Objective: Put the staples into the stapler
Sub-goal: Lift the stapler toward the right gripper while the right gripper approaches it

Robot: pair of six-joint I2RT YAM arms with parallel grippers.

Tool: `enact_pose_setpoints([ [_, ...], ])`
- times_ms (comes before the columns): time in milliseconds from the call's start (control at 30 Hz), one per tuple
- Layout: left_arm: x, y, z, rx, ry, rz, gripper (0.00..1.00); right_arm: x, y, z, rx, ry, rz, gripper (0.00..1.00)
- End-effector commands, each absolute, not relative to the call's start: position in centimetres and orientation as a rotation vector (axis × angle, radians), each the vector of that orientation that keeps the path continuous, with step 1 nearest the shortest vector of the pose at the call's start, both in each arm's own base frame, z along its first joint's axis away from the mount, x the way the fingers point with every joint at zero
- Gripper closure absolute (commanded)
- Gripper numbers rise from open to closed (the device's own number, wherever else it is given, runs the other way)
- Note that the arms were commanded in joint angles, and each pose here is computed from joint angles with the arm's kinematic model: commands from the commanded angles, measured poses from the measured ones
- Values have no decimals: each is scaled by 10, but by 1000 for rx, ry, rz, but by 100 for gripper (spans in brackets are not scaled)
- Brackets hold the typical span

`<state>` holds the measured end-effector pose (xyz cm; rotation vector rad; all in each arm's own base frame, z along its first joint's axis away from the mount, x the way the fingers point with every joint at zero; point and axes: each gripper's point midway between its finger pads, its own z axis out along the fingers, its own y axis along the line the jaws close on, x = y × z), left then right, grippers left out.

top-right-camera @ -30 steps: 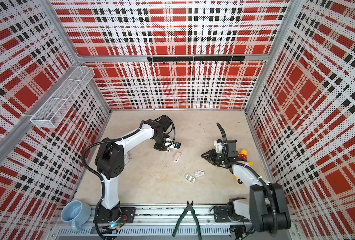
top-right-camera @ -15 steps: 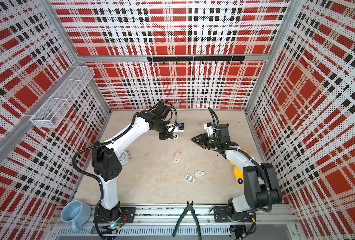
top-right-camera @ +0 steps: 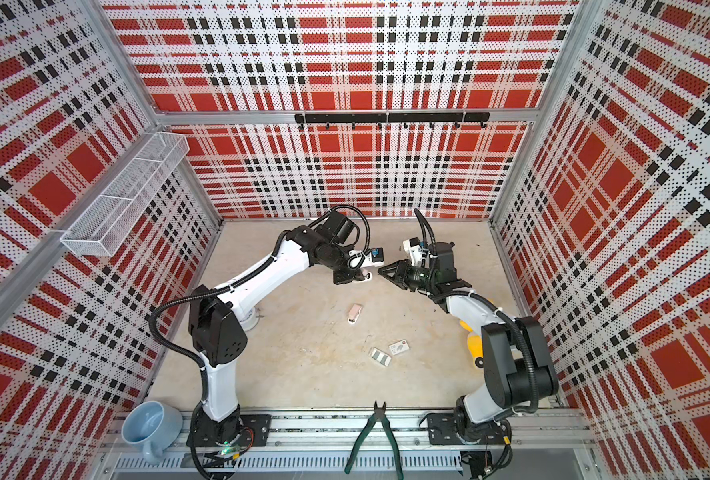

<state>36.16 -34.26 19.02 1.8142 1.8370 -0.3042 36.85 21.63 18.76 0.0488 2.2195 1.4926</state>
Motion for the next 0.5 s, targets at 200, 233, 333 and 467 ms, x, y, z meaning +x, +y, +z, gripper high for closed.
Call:
enact_pose_setpoints([
  [200, 358, -363, 210, 1767, 1787, -380, 90, 366, 223, 194, -10, 2178, 1526, 72],
  [233, 359, -363, 209, 1766, 1789, -375, 90, 365, 224, 193, -14, 2180, 1528, 72],
  [333, 359, -366, 211, 1765, 1779, -382, 90, 364, 226, 186, -13, 2199, 1537, 73],
  [467, 362, -370, 215, 1757, 1765, -387, 90, 363, 228, 184, -15, 2200, 1544, 73],
])
